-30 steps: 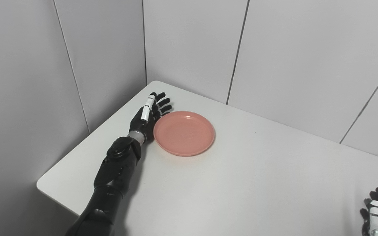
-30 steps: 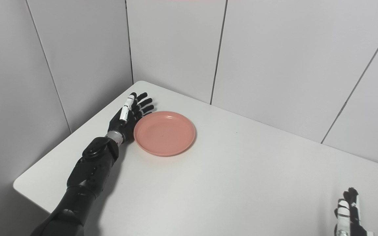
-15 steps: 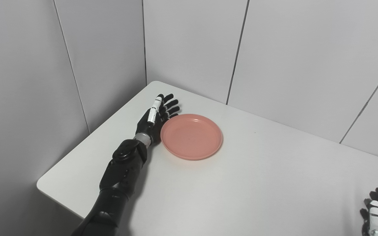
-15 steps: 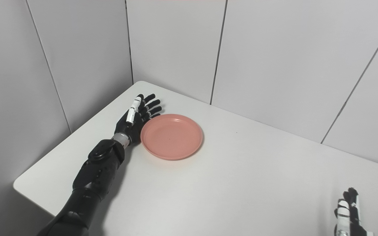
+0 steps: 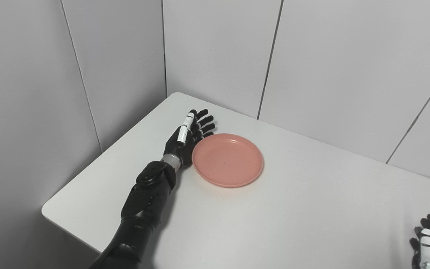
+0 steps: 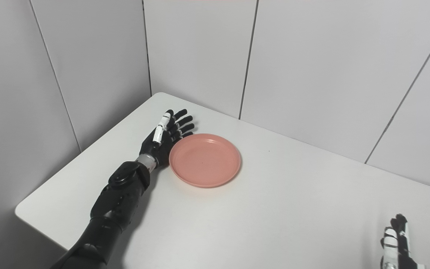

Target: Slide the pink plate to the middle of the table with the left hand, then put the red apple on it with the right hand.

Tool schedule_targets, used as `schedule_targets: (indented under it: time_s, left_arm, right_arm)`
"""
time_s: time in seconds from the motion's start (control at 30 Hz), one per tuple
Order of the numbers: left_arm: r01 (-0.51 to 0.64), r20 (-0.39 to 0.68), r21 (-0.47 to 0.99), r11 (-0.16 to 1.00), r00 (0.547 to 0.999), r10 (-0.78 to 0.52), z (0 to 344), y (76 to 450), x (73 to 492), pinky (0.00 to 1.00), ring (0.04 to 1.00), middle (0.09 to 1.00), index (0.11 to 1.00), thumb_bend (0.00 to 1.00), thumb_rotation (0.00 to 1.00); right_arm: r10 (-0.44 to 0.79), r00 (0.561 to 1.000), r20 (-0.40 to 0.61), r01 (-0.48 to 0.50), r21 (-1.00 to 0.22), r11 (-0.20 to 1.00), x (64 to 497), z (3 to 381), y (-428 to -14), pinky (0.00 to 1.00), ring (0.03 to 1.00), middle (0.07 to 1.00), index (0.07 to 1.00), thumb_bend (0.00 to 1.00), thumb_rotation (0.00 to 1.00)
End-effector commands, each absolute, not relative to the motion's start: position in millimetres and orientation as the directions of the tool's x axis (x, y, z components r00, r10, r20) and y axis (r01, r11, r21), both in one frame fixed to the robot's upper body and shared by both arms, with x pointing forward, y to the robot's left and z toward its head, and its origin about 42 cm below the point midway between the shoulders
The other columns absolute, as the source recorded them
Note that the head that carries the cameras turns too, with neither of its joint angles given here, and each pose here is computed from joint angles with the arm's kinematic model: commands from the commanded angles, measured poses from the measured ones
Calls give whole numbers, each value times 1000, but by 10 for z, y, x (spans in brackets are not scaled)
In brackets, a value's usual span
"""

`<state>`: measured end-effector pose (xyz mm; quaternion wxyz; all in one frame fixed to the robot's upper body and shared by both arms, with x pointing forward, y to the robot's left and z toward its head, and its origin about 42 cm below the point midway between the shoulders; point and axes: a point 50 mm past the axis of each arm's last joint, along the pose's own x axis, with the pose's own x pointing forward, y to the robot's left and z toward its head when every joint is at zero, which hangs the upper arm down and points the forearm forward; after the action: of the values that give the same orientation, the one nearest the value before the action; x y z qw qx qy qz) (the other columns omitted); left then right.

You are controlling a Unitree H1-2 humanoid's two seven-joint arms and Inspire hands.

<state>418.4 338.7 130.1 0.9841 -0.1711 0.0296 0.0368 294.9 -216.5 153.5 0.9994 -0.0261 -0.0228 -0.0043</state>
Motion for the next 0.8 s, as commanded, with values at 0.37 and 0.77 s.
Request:
schedule_targets:
  time_s: [0.37,0.77]
  left_arm:
    - [-56,-149,-364,930,989,1,1082,3129,4142,870,866,870,865,335,1000]
    - [-36,-171,-349,937,985,-26,1080,2991,4149,848,853,861,842,349,1000]
  right_arm:
    - [-15,995,102,21,-57,998,3039,1577,-2192,1000,1000,1000,994,0,1000]
    - [-20,994,112,28,-69,997,3061,1493,-2197,1000,982,981,978,0,1000]
